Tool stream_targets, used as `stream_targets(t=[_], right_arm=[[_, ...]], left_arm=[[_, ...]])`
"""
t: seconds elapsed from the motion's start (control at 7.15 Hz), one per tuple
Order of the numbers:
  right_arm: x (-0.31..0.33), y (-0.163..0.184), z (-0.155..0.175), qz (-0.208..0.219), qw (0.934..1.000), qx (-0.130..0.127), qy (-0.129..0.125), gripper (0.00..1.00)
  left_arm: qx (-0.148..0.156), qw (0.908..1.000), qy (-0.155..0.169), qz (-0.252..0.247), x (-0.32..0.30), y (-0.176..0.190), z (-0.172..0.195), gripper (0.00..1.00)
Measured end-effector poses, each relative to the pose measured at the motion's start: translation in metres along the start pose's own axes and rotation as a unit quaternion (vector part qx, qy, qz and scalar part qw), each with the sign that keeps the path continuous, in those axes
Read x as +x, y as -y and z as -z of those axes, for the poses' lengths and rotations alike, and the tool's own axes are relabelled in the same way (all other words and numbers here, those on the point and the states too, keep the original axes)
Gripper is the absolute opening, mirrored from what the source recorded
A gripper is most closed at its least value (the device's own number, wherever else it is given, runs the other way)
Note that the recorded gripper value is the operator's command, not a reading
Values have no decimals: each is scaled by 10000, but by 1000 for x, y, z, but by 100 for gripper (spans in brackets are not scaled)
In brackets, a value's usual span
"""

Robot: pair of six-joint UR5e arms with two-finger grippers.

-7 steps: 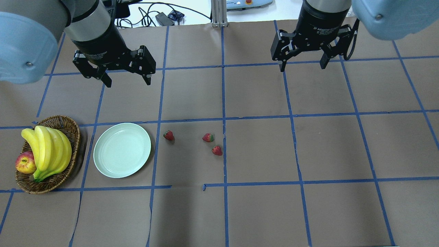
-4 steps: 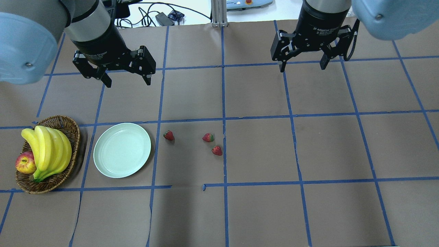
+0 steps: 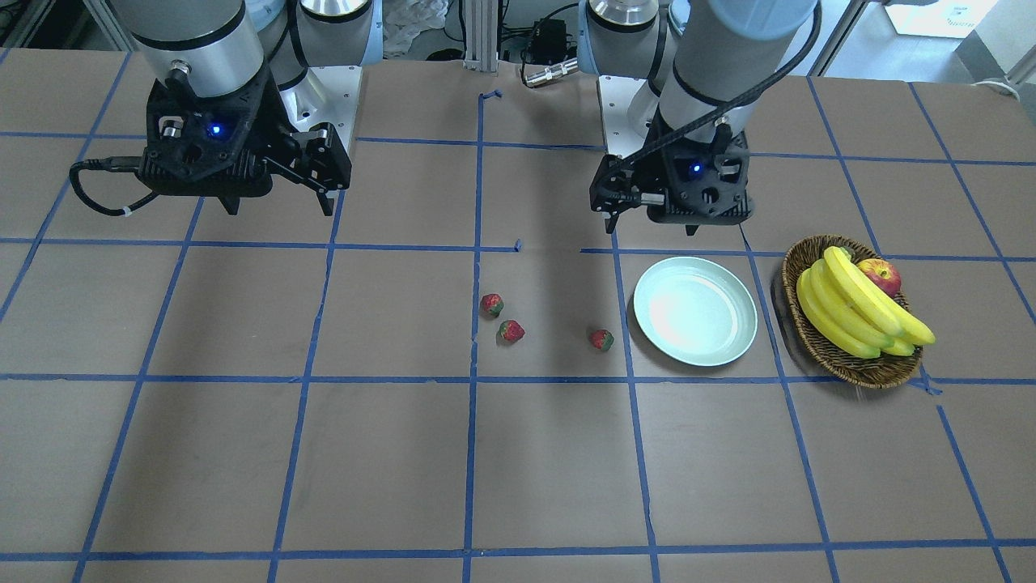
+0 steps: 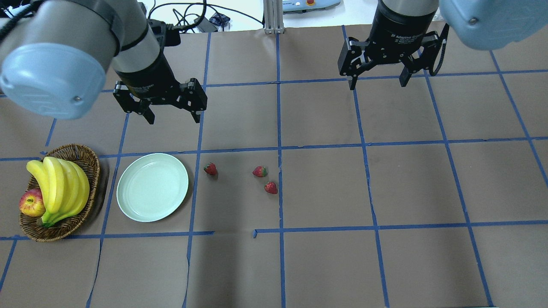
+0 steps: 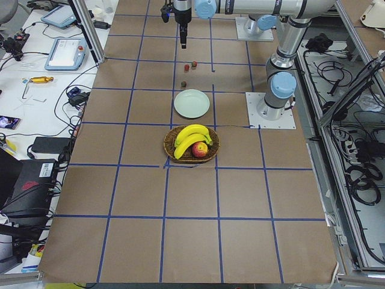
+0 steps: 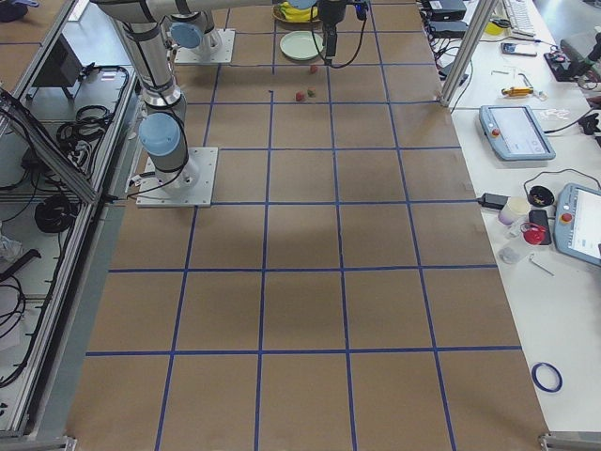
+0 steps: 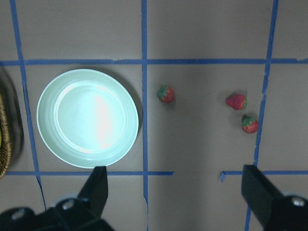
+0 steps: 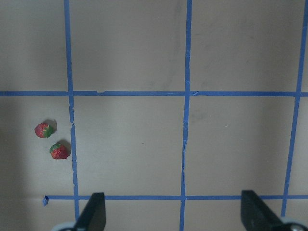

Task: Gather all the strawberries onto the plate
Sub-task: 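Move the left gripper over the strawberry closest to the plate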

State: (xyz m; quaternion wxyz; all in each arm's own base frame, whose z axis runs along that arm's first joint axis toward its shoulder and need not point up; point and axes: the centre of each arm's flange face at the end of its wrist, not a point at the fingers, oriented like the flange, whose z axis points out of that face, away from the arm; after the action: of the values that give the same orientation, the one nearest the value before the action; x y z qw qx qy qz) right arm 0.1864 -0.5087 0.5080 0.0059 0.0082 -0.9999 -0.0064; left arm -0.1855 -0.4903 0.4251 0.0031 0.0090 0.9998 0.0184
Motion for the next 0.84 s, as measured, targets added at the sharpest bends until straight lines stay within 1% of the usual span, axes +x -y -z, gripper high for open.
stream_targets(t=[0.14,0.42,0.56,0.84], right_arm=[[0,0,0,-3,10000,2,0,100],[1,1,0,-6,10000,3,0,100],[1,0,0,-7,10000,1,0,100],[1,0,0,-7,10000,-3,0,100]], left_arm=[[0,10000,-18,-49,8,1,-43,97],[19,10000,-3,-89,13,2,-128,96],[4,9999,13,-102,14,5,-160,93],[-118,9998,61,-143,15,15,-207,93]])
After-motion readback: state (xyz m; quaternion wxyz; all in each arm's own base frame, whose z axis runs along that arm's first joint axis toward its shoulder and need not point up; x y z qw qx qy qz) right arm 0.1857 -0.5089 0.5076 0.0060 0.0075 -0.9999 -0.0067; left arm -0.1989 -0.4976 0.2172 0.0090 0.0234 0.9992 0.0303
